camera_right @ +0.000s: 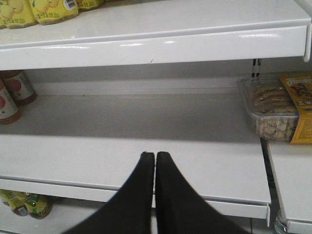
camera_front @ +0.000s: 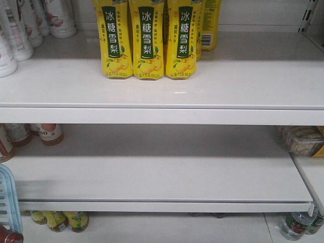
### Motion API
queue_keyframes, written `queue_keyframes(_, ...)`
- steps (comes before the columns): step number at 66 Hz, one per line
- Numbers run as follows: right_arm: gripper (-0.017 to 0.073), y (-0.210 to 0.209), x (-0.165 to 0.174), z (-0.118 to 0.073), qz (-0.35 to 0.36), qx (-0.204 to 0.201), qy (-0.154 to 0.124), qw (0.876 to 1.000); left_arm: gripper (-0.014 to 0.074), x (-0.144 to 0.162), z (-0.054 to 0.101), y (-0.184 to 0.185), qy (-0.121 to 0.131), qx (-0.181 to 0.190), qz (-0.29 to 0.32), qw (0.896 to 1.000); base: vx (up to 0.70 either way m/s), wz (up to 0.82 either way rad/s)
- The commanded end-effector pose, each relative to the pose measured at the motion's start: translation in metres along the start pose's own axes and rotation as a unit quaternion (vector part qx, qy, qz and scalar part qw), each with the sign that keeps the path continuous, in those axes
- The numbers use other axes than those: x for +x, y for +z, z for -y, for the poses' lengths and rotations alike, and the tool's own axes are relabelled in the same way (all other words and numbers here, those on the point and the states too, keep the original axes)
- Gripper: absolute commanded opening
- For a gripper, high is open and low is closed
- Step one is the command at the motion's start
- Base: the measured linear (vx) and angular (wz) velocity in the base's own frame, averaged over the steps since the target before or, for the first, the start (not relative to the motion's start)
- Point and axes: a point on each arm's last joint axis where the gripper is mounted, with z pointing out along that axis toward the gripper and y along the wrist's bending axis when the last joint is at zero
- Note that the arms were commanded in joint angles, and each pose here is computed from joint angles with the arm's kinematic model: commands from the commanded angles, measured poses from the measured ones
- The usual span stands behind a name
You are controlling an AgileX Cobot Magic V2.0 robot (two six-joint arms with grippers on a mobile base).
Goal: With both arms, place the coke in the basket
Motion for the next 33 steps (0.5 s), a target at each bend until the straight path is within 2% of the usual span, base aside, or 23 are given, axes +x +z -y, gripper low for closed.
queue_keyframes(1,-0.0008,-0.0015,-0.012,-0.0028,0.037,-0.009,-0.014,0.999,-0.0006,-0.0293,0.0015,-0.0063,0.029,0.002,0.118,0.993,0.0,0.0)
queue_keyframes(33,-0.0008,-0.0015,-0.012,-0.0028,0.037,-0.009,-0.014,0.999,-0.0006,-0.0295,0.0016,-0.0062,0.029,0.002,0.118,0.993,0.0,0.0)
